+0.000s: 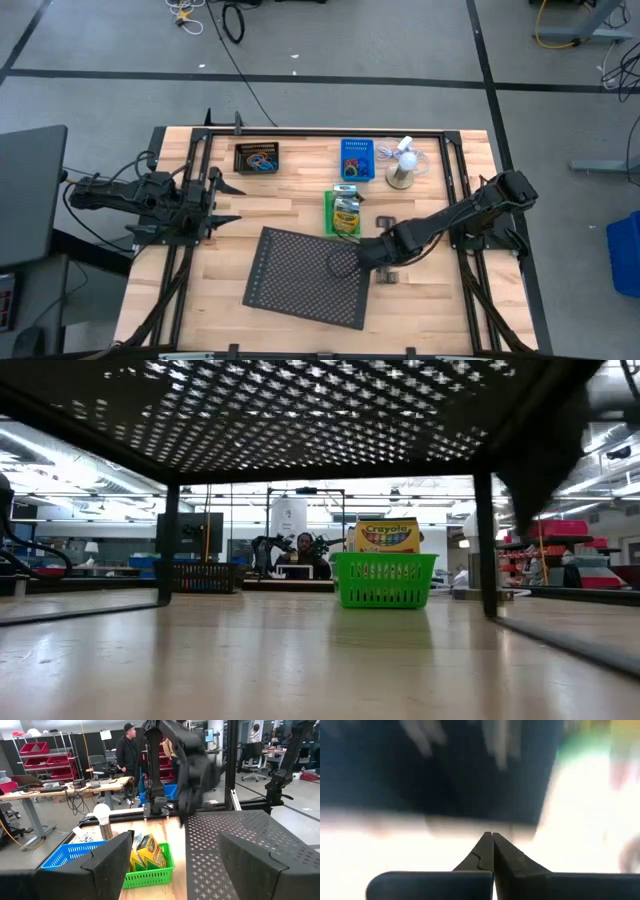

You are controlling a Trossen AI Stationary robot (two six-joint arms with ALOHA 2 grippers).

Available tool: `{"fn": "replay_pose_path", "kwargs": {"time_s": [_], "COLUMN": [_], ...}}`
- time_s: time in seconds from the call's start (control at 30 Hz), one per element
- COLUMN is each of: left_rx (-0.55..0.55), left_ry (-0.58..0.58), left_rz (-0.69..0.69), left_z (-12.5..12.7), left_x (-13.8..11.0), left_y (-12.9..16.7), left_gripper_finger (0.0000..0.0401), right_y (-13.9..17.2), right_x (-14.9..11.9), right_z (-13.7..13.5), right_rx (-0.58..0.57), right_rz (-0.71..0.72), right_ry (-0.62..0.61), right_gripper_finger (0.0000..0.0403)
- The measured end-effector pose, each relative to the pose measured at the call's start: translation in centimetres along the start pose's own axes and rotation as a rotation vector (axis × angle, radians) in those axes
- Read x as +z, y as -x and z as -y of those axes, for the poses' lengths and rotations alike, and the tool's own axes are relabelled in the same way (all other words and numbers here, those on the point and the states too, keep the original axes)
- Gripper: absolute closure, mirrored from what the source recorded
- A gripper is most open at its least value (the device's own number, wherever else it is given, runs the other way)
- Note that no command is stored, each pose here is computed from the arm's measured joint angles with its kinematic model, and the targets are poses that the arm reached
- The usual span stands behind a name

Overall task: Pick & Place Office Desk Supplies
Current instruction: Move the shelf to the center of the table, then put the blue bin with the spring keychains on the shelf

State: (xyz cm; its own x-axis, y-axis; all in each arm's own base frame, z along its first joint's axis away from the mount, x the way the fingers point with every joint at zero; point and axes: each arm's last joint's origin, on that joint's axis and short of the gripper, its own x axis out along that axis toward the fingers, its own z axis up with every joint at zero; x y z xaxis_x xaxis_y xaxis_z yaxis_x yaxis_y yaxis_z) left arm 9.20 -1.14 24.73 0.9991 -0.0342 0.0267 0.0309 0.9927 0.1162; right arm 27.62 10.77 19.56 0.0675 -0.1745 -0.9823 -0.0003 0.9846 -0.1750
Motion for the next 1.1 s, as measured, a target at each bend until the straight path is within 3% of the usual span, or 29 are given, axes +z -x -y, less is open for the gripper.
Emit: {"fn": "replay_pose_path", "kwargs": {"time_s": [0.17, 0.3, 0.53, 0.8, 0.97, 1.1], "left_rx": [0.000, 0.001, 0.001, 0.001, 0.005, 0.078], "left_ry": [0.001, 0.001, 0.000, 0.001, 0.010, 0.020], "left_rz": [0.001, 0.004, 0.008, 0.008, -0.008, -0.045], "left_z": [0.0, 0.0, 0.0, 0.0, 0.0, -0.2], "left_x": [0.0, 0.0, 0.1, 0.1, -0.1, -0.3], "left_y": [0.0, 0.0, 0.0, 0.0, 0.0, -0.2], "left_gripper_finger": [0.0098, 0.0098, 0.0098, 0.0098, 0.0098, 0.0098], "right_y": [0.2, 0.3, 2.1, 5.4, 7.3, 8.1], "right_x": [-2.0, -2.7, -2.9, -3.9, -4.4, -4.5], "right_z": [0.2, 0.6, 0.7, 0.5, 1.5, 3.0], "right_rx": [-0.112, -0.183, -0.289, -0.271, -0.299, -0.359], "right_rz": [-0.158, -0.215, -0.038, 0.207, 0.346, 0.389], "right_ry": [0.073, 0.046, -0.012, -0.073, -0.106, -0.116], "right_gripper_finger": [0.0399, 0.0400, 0.0401, 0.0402, 0.0402, 0.0389]}}
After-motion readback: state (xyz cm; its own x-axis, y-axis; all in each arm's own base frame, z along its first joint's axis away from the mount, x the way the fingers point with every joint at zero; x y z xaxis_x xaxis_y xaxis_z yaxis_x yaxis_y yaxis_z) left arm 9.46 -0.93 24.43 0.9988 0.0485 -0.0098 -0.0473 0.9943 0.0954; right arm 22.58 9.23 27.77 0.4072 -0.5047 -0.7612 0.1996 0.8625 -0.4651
